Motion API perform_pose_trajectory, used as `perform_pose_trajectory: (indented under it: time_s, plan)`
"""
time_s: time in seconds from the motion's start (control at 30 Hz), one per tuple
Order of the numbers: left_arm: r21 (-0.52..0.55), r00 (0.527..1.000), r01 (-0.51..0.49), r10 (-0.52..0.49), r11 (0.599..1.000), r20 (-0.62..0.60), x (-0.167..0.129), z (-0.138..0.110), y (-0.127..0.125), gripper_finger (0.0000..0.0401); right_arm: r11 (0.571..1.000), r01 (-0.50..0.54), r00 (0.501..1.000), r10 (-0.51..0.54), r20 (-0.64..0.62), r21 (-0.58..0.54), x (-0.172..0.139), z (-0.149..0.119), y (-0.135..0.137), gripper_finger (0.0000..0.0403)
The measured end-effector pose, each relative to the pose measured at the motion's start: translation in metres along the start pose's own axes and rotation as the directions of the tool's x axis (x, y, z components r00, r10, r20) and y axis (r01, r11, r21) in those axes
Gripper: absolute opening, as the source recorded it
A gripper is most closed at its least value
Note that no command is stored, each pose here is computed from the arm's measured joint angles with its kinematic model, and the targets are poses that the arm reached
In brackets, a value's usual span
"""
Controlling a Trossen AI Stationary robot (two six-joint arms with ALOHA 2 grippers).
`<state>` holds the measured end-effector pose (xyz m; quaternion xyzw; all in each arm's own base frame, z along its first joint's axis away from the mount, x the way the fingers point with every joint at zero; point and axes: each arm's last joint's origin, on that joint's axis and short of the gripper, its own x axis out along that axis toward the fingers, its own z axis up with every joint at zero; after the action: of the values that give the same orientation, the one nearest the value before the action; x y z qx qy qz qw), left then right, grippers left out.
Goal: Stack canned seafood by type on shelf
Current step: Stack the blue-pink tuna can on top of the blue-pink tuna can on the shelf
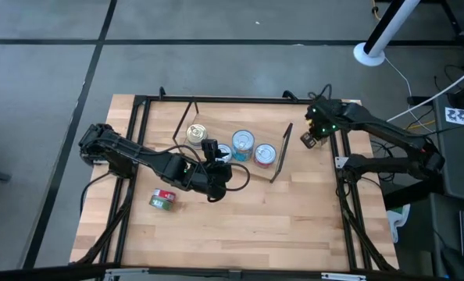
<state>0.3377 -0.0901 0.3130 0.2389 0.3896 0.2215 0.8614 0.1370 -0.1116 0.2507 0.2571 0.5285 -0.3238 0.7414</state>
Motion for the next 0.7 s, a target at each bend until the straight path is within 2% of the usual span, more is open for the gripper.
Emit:
perform_pose_trajectory:
  time_s: [0.1, 0.2, 0.33, 0.43, 0.63, 0.7]
  plan:
    - [0.000, 1.000, 0.000, 0.000, 1.000, 0.000, 0.000, 0.000, 0.000, 0.0214, 1.000, 0.009, 0.998, -0.008, 0.067, -0.003, -0.015, 0.010, 0.001, 0.0001]
    - [0.000, 1.000, 0.000, 0.000, 1.000, 0.000, 0.000, 0.000, 0.000, 0.0214, 0.998, 0.016, 0.995, -0.010, 0.095, -0.060, -0.024, 0.017, 0.002, 0.0002]
    - [0.000, 1.000, 0.000, 0.000, 1.000, 0.000, 0.000, 0.000, 0.000, 0.0214, 0.997, 0.016, 0.994, -0.008, 0.110, -0.073, -0.030, 0.019, 0.002, 0.0026]
    - [0.000, 1.000, 0.000, 0.000, 1.000, 0.000, 0.000, 0.000, 0.000, 0.0214, 0.997, 0.039, 0.995, -0.033, 0.093, -0.065, -0.029, 0.018, 0.001, 0.0066]
    - [0.000, 1.000, 0.000, 0.000, 1.000, 0.000, 0.000, 0.000, 0.000, 0.0214, 0.980, 0.197, 0.980, -0.197, 0.014, -0.019, -0.019, 0.019, -0.003, 0.0172]
    - [0.000, 1.000, 0.000, 0.000, 1.000, 0.000, 0.000, 0.000, 0.000, 0.0214, 0.976, 0.215, 0.976, -0.215, -0.026, -0.028, -0.013, 0.020, -0.003, 0.0206]
